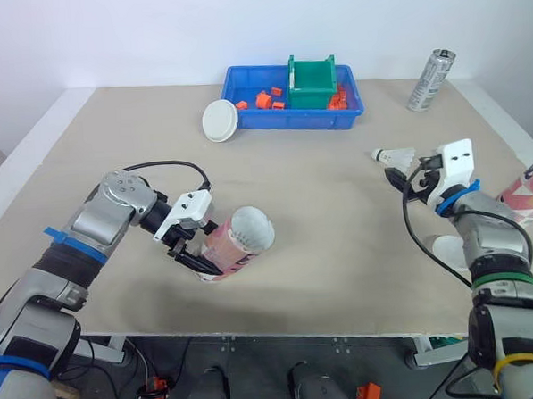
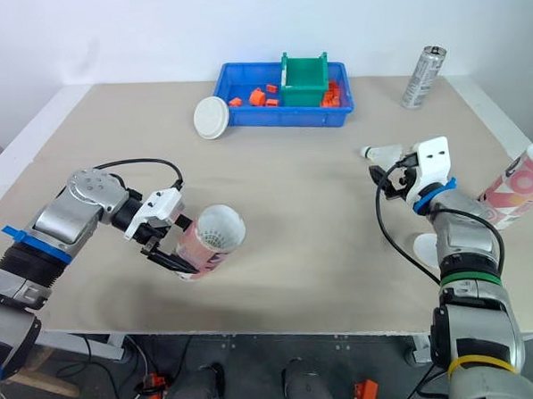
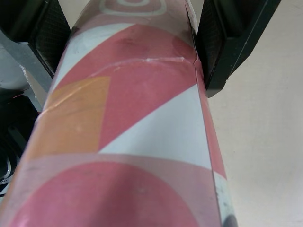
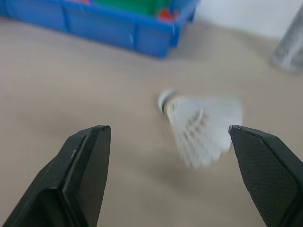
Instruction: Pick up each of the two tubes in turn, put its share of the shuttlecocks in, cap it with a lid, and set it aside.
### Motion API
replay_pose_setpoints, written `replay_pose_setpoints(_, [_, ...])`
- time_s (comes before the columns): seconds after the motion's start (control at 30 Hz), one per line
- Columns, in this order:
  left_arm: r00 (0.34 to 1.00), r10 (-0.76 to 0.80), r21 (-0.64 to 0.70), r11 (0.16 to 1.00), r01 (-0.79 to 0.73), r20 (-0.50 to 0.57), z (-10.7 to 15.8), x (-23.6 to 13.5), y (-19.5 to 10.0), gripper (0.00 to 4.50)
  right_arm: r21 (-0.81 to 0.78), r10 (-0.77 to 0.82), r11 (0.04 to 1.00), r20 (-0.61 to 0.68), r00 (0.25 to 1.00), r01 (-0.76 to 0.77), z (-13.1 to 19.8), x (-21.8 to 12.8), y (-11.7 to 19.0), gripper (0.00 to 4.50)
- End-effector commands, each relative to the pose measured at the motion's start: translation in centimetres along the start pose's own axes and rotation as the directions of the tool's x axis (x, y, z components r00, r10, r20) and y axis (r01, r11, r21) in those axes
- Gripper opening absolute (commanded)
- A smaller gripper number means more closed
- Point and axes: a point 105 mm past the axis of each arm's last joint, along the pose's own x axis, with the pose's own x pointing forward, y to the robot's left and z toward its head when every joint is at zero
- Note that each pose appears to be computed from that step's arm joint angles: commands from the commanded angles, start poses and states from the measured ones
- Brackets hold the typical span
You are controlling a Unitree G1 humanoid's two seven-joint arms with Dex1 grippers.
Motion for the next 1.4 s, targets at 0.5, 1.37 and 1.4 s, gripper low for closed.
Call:
replay_pose_setpoints(0.5, [1.0,-0.006,-0.006,1.0,0.006,-0.016,-0.2,0.3,0.0,3.27,-0.038,-0.031,0.999,-0.065,0.997,0.028,-0.1,2.6,1.3,3.02])
replay_pose_setpoints(1.37, [1.0,-0.009,-0.021,1.0,0.009,-0.008,-0.3,0.3,-0.6,3.27,-0.134,0.172,0.977,0.018,0.985,-0.168,1.4,1.2,2.2,0.03])
replay_pose_setpoints(1.4, [1.0,-0.01,-0.021,1.0,0.01,-0.007,-0.3,0.4,-0.6,3.27,-0.148,0.197,0.97,0.032,0.98,-0.19,1.6,0.9,2.4,0.03])
